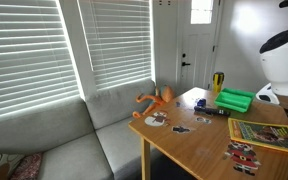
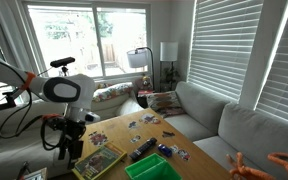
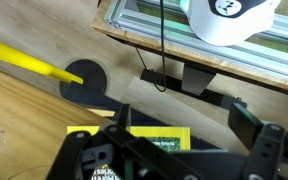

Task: Turn the yellow book over

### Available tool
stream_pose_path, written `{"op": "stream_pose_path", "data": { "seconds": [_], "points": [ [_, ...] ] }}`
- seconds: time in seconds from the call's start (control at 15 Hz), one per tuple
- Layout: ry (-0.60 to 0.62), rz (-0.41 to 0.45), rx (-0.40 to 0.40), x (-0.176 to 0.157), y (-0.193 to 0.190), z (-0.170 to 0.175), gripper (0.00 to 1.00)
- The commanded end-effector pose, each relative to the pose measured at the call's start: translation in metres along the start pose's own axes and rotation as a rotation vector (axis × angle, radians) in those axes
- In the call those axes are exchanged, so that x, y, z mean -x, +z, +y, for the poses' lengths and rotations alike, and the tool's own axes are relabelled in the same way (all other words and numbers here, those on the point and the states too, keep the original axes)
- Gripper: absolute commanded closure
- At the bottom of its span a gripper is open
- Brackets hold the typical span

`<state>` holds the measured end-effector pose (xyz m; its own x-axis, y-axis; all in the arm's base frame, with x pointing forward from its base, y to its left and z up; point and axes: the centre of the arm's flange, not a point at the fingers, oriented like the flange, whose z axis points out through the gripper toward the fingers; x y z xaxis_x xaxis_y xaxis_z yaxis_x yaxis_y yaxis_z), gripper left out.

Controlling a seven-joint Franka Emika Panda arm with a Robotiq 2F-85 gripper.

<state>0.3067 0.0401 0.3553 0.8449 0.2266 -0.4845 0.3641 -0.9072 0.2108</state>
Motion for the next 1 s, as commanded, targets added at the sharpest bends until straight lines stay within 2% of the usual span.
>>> {"op": "stream_pose_path", "data": {
  "seconds": [0.0,0.2,0.93],
  "points": [
    [-0.038,-0.013,0.089,0.006,0.009,0.002,0.00],
    [-0.051,-0.015,0.154,0.006,0.009,0.000,0.00],
    [-0.136,-0.061,0.255,-0.011,0.031,-0.010,0.00]
  ]
}}
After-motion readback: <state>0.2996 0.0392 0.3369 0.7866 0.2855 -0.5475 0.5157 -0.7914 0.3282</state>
